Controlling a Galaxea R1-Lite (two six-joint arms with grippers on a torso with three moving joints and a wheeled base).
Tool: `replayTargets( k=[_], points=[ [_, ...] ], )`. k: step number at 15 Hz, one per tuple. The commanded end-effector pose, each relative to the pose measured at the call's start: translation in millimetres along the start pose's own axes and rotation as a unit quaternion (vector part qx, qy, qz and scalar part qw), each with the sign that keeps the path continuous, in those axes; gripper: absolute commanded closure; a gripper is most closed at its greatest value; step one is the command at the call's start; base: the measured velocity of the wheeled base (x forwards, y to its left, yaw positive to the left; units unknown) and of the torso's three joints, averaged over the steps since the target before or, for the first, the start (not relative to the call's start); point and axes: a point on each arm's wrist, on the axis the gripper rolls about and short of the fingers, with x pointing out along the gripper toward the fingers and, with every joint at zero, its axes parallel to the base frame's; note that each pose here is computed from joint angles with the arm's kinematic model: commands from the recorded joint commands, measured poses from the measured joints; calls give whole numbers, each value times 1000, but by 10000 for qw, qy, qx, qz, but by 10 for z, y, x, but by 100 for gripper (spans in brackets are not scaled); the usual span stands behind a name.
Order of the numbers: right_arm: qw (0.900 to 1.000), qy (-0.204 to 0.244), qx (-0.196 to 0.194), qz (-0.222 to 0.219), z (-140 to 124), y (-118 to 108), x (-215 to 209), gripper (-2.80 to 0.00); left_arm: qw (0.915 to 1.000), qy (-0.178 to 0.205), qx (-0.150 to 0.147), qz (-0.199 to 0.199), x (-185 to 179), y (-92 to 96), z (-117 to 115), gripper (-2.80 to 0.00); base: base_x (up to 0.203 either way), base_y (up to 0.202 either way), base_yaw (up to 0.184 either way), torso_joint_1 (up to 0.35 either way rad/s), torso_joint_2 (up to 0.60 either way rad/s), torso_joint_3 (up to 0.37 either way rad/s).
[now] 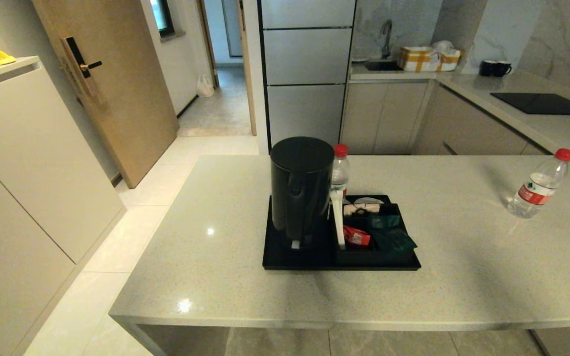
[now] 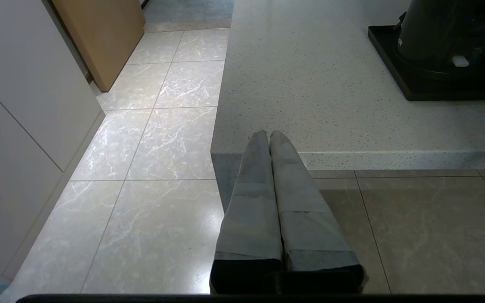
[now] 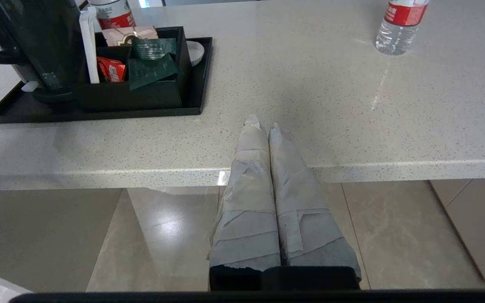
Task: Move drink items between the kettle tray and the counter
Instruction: Pick up the kettle
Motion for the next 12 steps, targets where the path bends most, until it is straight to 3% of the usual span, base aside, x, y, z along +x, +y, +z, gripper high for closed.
replayTargets(
  k=[1, 12],
  points=[
    [10000, -2, -7, 3, 2, 0, 1, 0, 10000, 4, 1, 2, 1, 0, 1, 0, 0, 0, 0, 0, 0, 0],
    [10000, -3, -8, 3, 2, 0, 1, 0, 10000, 4, 1, 2, 1, 0, 1, 0, 0, 0, 0, 0, 0, 0]
  ],
)
